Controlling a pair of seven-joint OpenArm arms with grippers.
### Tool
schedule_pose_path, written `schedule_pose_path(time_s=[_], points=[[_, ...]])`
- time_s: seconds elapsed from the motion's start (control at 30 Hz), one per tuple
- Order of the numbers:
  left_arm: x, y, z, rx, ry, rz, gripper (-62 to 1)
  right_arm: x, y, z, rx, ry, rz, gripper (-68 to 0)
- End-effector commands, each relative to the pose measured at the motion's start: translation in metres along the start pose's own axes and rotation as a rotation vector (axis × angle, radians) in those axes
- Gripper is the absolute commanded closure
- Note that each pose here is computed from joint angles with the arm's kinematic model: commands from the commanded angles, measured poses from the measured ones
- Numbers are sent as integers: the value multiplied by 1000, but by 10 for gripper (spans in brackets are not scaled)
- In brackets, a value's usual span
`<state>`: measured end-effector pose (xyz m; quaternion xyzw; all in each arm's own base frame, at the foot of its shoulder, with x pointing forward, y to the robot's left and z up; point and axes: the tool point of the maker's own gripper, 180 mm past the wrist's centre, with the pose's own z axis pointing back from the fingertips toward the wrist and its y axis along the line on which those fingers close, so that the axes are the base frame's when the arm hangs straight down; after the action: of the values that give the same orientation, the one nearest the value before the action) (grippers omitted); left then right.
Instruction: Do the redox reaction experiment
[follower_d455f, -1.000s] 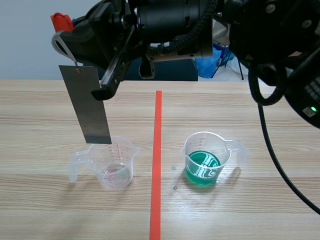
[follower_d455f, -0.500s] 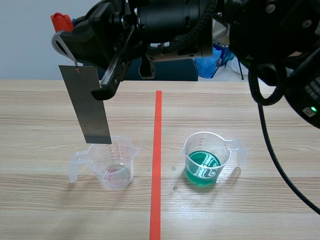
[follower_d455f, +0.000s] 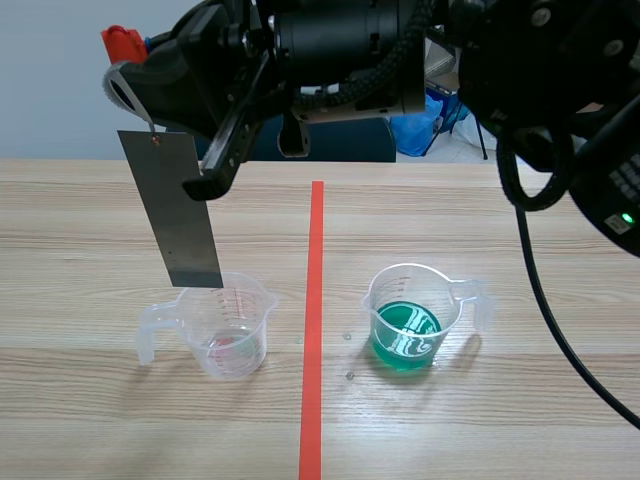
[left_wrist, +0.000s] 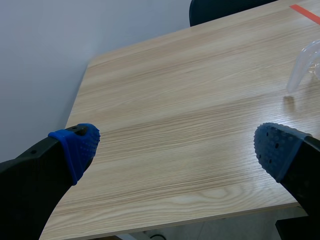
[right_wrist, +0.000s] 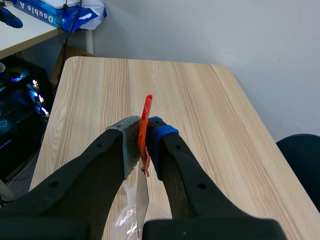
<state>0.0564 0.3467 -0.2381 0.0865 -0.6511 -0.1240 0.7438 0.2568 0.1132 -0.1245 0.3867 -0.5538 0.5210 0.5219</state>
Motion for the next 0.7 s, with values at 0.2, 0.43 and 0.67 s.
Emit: schedule_pose_path(time_s=[0.2, 0.43, 0.67], points=[[4, 1, 1, 11, -21, 5, -623, 13, -3, 0, 1, -31, 28, -7], [4, 1, 1, 12, -21, 5, -623, -3, -13, -4, -21, -2, -4, -7], [4, 1, 1, 12, -21, 5, -623, -25, -14, -15, -21, 31, -32, -7]])
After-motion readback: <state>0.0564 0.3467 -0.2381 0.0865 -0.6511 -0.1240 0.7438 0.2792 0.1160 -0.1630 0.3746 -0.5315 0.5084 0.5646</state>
